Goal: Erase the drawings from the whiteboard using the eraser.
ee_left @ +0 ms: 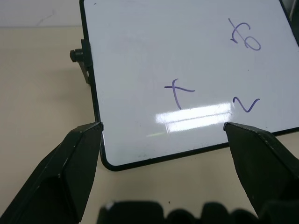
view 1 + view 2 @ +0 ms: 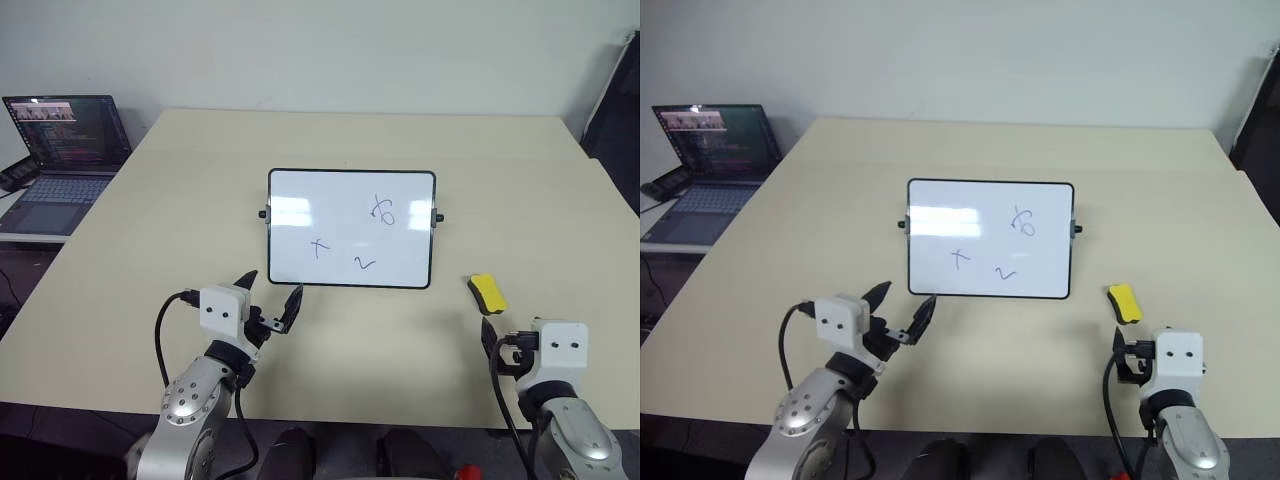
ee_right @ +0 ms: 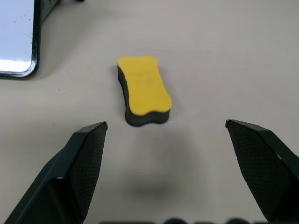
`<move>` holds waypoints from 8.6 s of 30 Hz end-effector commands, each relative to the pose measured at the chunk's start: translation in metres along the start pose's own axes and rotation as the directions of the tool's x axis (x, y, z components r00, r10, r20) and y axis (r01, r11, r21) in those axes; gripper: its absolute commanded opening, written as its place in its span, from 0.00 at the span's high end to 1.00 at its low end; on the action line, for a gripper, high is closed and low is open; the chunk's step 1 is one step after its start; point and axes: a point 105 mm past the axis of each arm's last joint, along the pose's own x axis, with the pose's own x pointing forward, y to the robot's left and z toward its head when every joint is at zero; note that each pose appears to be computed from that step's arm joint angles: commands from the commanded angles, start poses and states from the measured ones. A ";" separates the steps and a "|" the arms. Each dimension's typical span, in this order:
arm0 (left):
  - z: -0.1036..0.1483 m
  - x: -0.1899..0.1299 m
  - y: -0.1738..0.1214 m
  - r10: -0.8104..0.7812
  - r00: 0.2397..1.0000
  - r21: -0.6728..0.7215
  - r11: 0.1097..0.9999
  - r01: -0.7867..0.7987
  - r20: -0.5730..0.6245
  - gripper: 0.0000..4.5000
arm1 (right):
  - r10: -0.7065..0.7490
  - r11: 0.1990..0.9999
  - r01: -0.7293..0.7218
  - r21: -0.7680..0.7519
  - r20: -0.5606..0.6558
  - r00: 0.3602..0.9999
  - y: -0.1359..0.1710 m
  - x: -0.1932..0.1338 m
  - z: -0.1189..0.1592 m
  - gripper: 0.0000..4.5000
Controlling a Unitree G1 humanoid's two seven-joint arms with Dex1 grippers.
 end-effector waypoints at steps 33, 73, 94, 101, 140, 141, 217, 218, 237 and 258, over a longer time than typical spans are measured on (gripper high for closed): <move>0.004 0.020 0.008 -0.029 0.995 0.020 0.999 0.027 0.096 0.00 | -0.039 0.999 0.036 0.035 0.096 0.995 0.004 0.005 0.020 0.01; 0.040 0.089 -0.097 -0.941 0.331 0.280 0.301 0.912 -0.068 0.00 | 0.115 0.976 -0.112 0.186 -0.002 0.993 0.005 0.077 0.038 0.01; 0.041 0.084 -0.092 -0.924 0.376 0.318 0.338 0.886 -0.066 0.00 | 0.141 0.967 -0.129 0.221 -0.038 0.989 0.009 0.091 0.025 0.01; 0.043 0.083 -0.091 -0.924 0.376 0.323 0.336 0.885 -0.070 0.00 | 0.132 0.966 -0.120 0.229 -0.035 0.991 0.009 0.090 0.025 0.22; 0.021 0.085 -0.047 -0.439 0.899 0.438 0.805 0.400 -0.015 0.00 | 0.330 0.940 -0.294 -0.173 0.243 0.912 0.059 0.079 0.079 0.70; 0.019 0.086 -0.042 -0.412 0.911 0.435 0.817 0.378 -0.018 0.00 | 0.354 0.931 -0.311 -0.191 0.262 0.898 0.067 0.082 0.085 0.70; 0.026 0.115 -0.047 -0.376 0.925 0.410 0.853 0.323 0.055 0.00 | 0.502 0.816 -0.309 -0.488 0.333 0.798 0.154 0.165 0.163 0.70; 0.025 0.114 -0.047 -0.374 0.926 0.409 0.854 0.321 0.055 0.00 | 0.503 0.812 -0.312 -0.493 0.322 0.802 0.153 0.166 0.161 0.70; 0.026 0.113 -0.046 -0.364 0.930 0.407 0.858 0.314 0.050 0.00 | 0.538 0.745 -0.413 -0.524 0.106 0.836 0.138 0.140 0.090 0.70; 0.022 0.112 -0.051 -0.380 0.924 0.398 0.854 0.334 0.039 0.00 | 0.524 0.818 -0.307 -0.487 0.410 0.746 0.161 0.147 0.174 0.70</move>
